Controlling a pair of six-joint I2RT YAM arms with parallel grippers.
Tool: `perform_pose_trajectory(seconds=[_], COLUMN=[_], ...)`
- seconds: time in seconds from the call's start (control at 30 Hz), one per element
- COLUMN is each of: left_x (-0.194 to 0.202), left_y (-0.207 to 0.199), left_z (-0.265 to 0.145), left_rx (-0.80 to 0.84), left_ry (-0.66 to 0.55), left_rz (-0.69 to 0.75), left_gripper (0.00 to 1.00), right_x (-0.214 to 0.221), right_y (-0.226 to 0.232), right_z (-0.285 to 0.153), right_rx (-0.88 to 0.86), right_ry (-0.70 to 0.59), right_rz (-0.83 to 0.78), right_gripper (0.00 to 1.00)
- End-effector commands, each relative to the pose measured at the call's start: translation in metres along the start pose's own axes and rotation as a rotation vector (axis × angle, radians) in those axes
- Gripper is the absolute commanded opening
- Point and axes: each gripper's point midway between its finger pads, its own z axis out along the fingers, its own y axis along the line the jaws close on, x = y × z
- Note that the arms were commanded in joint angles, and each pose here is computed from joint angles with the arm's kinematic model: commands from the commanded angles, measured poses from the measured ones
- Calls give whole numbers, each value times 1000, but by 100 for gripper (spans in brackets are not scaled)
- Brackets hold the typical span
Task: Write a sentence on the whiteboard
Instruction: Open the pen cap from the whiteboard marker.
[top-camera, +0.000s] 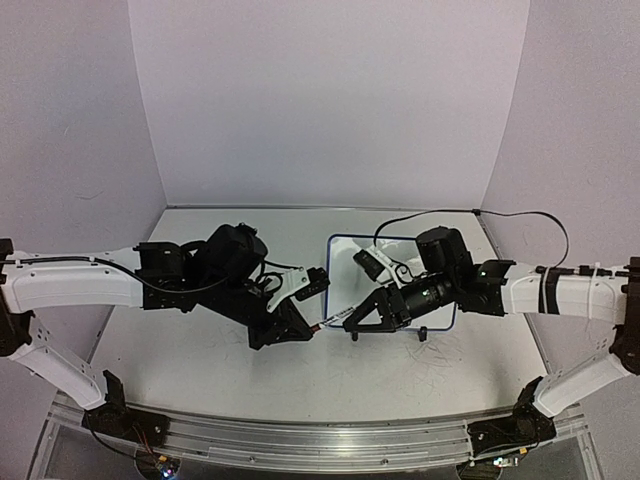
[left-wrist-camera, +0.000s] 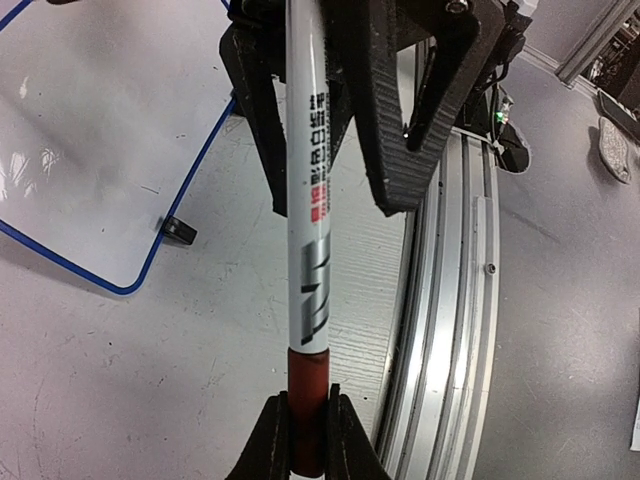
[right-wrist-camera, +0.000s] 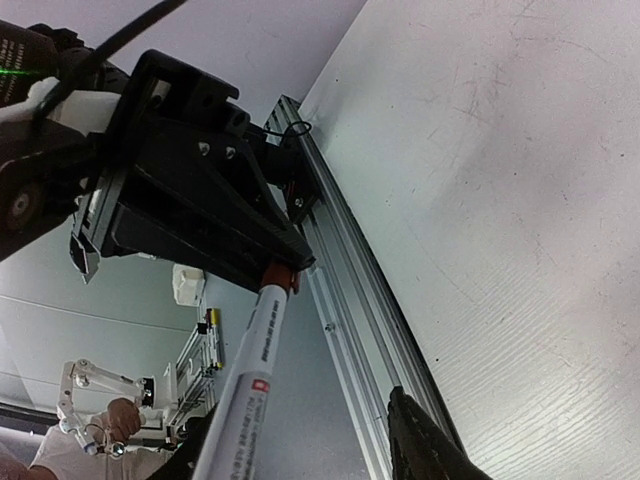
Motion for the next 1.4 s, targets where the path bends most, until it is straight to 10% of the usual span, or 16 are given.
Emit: perform_pose_trajectory(seconds=[0.0,0.37,1.37], left_x=[-13,-11,-16], left_y=[-7,-5,0], left_z=[1,9,16], left_rx=[38,39,28], left_ry=[-25,0,10], left_rz=[13,7,23], left_gripper=[0,0,0], right_x=[-13,-21,-20], right_y=[13,16,11], right_z=[1,1,18], right_rx=[-41,-31,-46], right_ry=[-5,-24,-15], right_rz=[-48,-62,-35], right_gripper=[48,57,11])
